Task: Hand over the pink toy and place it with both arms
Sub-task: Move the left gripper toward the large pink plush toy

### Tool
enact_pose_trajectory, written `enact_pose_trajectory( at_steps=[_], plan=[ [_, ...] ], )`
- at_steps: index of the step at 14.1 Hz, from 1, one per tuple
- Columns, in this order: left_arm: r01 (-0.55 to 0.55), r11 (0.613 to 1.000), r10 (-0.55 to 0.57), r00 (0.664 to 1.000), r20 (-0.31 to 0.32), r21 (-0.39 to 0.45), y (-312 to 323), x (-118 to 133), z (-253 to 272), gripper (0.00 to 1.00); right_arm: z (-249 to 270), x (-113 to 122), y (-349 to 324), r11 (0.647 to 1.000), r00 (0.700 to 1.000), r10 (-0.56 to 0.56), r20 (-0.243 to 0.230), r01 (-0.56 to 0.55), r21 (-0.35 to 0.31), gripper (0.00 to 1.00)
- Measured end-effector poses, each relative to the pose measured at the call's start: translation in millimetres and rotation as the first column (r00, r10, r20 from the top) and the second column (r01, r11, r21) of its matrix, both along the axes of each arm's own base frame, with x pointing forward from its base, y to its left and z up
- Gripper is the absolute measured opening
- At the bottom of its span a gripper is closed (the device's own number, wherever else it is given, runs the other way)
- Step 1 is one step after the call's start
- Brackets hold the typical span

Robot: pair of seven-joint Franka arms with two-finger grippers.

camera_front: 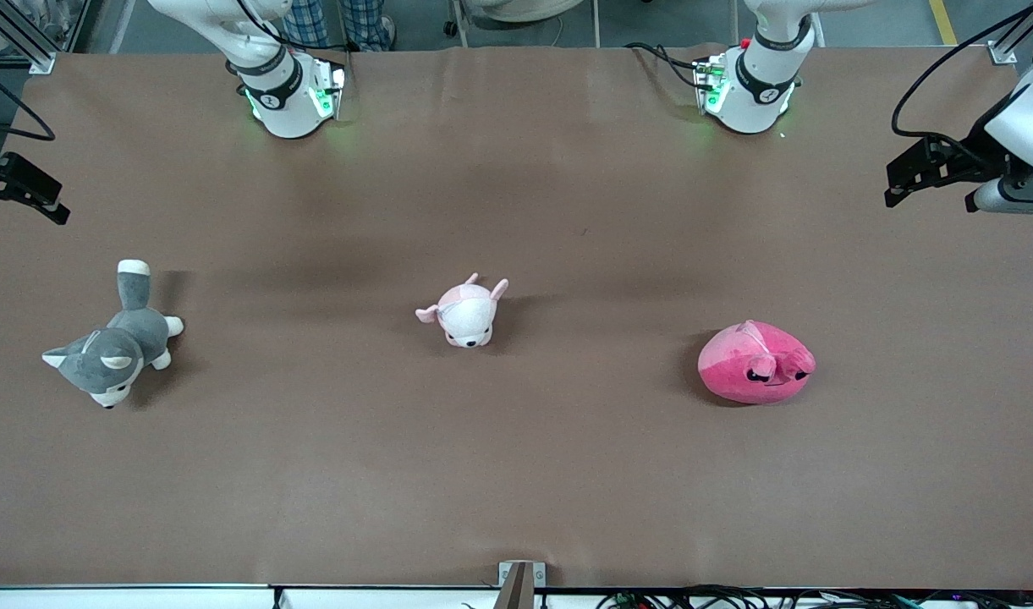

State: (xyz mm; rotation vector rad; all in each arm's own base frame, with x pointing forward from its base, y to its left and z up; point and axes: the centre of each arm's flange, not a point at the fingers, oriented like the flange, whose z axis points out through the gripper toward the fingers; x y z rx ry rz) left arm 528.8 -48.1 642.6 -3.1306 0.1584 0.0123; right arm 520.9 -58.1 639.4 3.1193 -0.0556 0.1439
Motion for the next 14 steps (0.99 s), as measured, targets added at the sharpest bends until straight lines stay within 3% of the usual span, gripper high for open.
enact_pose_trajectory(
  at_steps=[7,14],
  plan=[
    [-0.006,1.000,0.006,1.000,-0.008,-0.003,4,8,-5,1.00,1,0,0,1.000,1.000,0.000,0.001,0.000,0.000,1.00],
    [-0.072,0.997,0.071,0.997,-0.035,-0.024,9,78,-101,1.00,1,0,0,1.000,1.000,0.000,0.001,0.000,0.000,1.00]
  ],
)
